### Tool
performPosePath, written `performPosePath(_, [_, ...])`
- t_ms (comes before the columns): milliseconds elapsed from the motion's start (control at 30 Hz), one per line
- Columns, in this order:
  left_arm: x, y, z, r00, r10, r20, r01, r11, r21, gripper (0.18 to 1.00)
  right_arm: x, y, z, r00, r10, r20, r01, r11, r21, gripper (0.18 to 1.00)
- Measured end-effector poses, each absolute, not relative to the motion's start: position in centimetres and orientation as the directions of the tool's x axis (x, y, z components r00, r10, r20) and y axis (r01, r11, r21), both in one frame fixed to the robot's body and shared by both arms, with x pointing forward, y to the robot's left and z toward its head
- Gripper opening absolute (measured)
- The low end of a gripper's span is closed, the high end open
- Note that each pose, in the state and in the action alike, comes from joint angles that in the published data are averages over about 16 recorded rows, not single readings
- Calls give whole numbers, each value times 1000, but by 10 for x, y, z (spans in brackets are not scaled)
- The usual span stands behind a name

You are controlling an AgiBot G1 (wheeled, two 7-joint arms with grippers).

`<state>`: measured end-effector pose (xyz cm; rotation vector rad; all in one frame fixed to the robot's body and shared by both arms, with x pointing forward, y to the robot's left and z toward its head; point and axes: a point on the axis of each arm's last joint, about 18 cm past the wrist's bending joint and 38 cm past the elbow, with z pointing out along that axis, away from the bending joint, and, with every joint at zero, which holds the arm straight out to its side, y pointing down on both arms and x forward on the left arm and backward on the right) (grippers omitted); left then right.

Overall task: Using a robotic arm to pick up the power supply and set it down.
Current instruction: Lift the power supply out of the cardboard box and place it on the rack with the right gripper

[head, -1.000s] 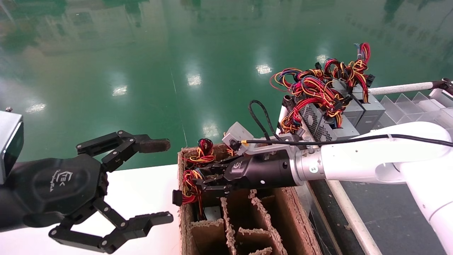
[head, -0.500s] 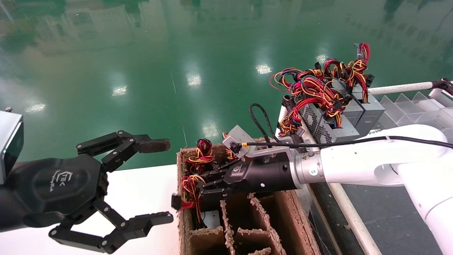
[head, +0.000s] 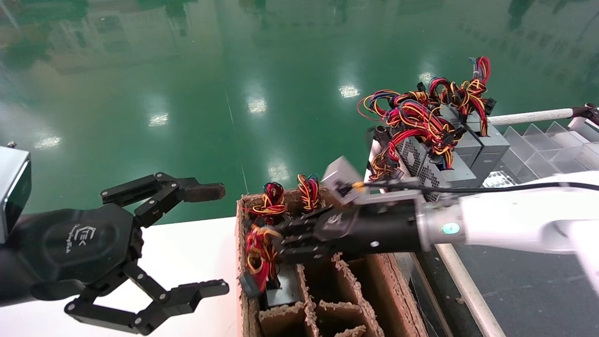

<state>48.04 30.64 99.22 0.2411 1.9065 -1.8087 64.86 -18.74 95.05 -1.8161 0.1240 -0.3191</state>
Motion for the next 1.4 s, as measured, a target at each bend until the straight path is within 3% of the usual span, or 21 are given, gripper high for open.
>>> performPosePath(400, [480, 306, 992, -861, -206, -465, 454, 103, -885, 1001, 611, -251, 1009, 943, -265, 201, 183, -91, -979, 193])
performPosePath(800, [480, 306, 992, -861, -206, -465, 454, 103, -885, 1001, 561, -336, 1069, 881, -383, 277, 301, 2, -954, 193])
performPosePath(1400, [480, 306, 992, -861, -206, -465, 454, 103, -885, 1001, 505, -467, 1078, 725, -638, 260, 352, 19, -936, 192])
